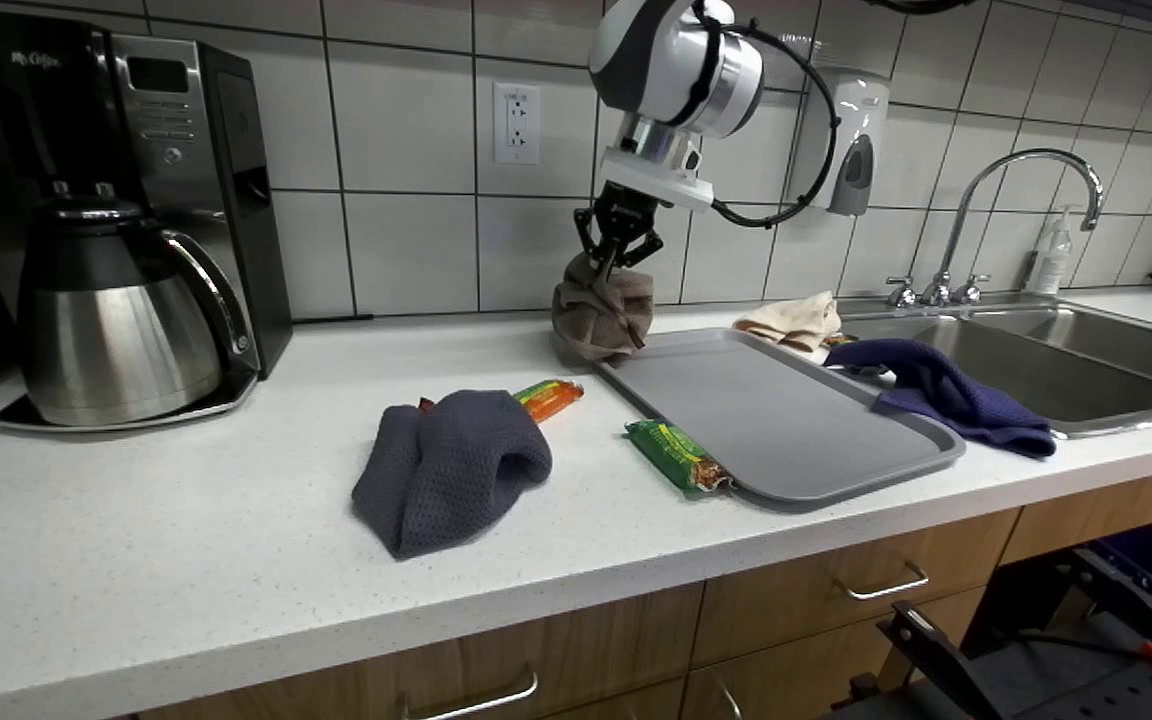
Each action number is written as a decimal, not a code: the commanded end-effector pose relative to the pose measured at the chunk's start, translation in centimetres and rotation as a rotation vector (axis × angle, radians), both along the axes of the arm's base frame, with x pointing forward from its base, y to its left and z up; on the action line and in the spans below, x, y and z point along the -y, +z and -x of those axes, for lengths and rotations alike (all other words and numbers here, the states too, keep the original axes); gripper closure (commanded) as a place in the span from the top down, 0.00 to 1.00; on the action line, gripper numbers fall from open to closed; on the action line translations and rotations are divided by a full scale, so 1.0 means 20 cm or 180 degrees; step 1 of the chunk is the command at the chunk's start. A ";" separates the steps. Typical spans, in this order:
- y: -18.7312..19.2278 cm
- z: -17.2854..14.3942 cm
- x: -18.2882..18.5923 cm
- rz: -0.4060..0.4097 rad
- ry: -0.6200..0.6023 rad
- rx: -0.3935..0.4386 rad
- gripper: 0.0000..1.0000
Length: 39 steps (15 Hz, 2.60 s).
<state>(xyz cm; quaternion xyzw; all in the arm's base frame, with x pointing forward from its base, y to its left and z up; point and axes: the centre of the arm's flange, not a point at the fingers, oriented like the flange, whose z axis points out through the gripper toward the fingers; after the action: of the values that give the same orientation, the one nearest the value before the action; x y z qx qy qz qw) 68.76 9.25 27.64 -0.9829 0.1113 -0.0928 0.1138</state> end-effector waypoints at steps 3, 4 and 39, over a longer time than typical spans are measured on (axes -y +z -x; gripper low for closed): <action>0.06 -0.01 -0.14 -0.0056 0.0337 0.0106 0.02; 0.06 -0.01 -0.17 -0.0058 0.0381 0.0117 0.02; -0.25 -0.01 -0.62 0.0057 0.0872 -0.0058 0.47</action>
<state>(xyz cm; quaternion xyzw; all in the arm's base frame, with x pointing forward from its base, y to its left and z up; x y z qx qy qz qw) 68.29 21.18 22.15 -0.9899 -0.0213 -0.0666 0.1232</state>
